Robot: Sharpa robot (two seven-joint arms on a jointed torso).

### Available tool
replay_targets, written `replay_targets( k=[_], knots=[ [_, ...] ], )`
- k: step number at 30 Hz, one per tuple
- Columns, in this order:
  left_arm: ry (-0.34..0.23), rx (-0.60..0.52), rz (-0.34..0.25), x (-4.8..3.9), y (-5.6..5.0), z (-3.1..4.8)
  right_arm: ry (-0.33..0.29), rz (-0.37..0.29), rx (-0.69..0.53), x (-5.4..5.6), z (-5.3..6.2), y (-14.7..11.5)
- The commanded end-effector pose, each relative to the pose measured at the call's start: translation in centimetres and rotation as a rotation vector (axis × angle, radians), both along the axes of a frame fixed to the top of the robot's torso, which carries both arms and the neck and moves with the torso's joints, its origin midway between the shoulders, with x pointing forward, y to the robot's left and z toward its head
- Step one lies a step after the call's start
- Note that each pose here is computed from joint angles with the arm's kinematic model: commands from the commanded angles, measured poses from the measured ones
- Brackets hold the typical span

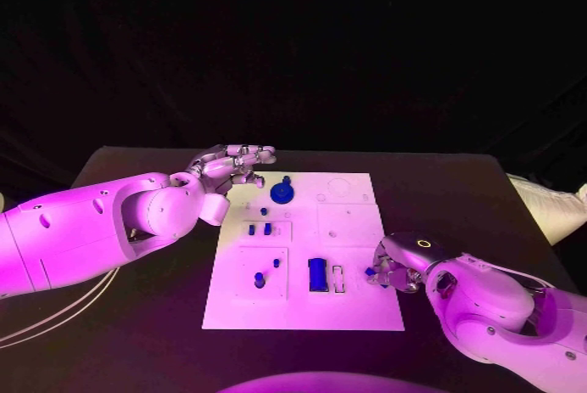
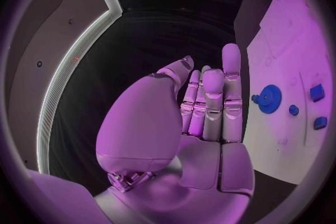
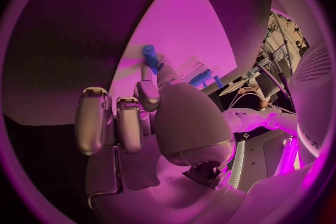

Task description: Assemble the parts on the task board

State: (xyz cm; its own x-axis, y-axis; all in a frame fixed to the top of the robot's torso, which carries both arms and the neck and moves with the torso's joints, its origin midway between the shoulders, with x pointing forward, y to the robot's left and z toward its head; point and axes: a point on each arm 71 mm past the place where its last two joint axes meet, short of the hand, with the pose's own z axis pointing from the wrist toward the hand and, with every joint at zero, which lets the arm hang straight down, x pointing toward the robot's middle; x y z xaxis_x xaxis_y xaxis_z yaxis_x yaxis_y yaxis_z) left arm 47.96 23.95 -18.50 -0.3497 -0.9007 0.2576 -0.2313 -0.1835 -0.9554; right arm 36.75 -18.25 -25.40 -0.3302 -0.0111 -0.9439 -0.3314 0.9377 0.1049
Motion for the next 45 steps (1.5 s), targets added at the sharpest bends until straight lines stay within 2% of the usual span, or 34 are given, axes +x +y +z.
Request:
replay_targets(
  k=[1,7,12,14,21,25,31,39,45],
  knots=[
    [-0.007,-0.007,-0.020,-0.06,-0.2,0.11,0.100,0.030,-0.170,-0.9,-2.6,-0.6],
    [-0.009,-0.005,-0.022,-0.06,-0.2,0.12,0.097,0.026,-0.153,-0.9,-2.6,-0.4],
    [-0.010,-0.005,-0.023,-0.06,-0.2,0.12,0.085,-0.011,-0.060,-0.9,-2.2,-0.4],
    [-0.010,-0.005,-0.023,-0.06,-0.2,0.12,0.085,-0.033,-0.008,-1.0,-2.0,-0.3],
    [-0.011,-0.005,-0.023,-0.04,-0.3,0.11,0.153,-0.183,0.245,-1.0,-1.3,-0.7],
    [-0.011,-0.005,-0.023,-0.05,-0.3,0.12,0.172,-0.232,0.331,-1.1,-0.8,-0.6],
    [-0.012,-0.006,-0.024,-0.07,-0.4,0.13,0.197,-0.268,0.405,-1.2,-0.3,-0.2],
    [-0.013,-0.007,-0.025,-0.09,-0.4,0.15,0.249,-0.285,0.446,-1.3,-0.4,0.7],
    [-0.013,-0.008,-0.028,-0.10,-0.5,0.15,0.256,-0.292,0.473,-1.3,-0.5,1.4]
  ],
)
